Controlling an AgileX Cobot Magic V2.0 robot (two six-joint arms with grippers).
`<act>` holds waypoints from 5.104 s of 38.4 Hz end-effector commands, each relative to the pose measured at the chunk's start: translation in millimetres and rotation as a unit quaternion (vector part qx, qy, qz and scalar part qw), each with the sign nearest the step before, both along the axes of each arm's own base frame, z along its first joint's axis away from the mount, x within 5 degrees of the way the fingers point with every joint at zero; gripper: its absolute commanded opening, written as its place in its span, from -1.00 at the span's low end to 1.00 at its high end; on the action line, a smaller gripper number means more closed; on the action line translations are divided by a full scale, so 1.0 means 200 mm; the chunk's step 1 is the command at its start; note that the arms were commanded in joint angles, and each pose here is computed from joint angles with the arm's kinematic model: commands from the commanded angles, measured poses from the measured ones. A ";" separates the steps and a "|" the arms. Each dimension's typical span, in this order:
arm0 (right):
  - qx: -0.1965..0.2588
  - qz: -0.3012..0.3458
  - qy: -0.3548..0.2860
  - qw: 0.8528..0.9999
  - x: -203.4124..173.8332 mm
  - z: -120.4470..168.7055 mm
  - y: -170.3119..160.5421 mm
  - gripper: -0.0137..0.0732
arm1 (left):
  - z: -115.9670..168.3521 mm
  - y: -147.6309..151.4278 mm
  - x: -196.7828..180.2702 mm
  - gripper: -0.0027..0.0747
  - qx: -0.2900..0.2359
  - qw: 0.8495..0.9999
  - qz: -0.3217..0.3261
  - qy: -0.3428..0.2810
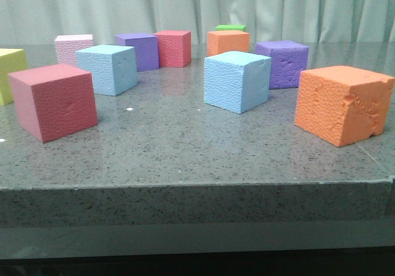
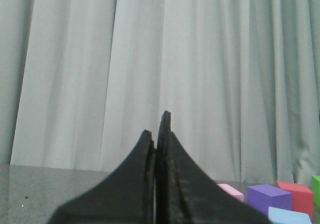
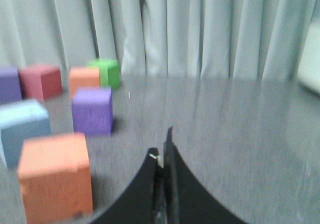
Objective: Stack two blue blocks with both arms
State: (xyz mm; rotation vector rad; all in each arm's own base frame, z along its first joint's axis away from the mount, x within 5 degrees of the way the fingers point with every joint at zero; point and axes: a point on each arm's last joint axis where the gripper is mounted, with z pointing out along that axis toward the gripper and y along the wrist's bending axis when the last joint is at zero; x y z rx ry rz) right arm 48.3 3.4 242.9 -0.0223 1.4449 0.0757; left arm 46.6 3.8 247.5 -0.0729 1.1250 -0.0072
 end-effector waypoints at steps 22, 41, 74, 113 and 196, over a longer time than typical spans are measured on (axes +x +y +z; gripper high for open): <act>-0.019 0.019 0.203 0.979 0.31 0.54 0.03 -0.82 | 0.49 0.00 0.26 -0.98 0.023 0.970 -0.007 0.243; -0.019 0.020 0.213 0.977 0.33 0.53 0.03 0.83 | 0.53 0.00 0.31 -0.14 0.024 0.974 -0.006 0.225; -0.130 0.209 0.350 0.904 1.09 0.57 0.60 0.80 | 0.53 0.00 0.32 0.86 0.024 0.975 -0.006 0.221; -0.194 0.256 0.456 0.830 1.46 0.38 0.93 0.07 | 0.53 0.00 0.32 0.86 0.024 0.975 -0.006 0.221; -0.159 0.347 0.346 0.857 1.07 0.92 0.80 -0.57 | 0.53 0.00 0.32 0.86 0.024 0.975 -0.006 0.221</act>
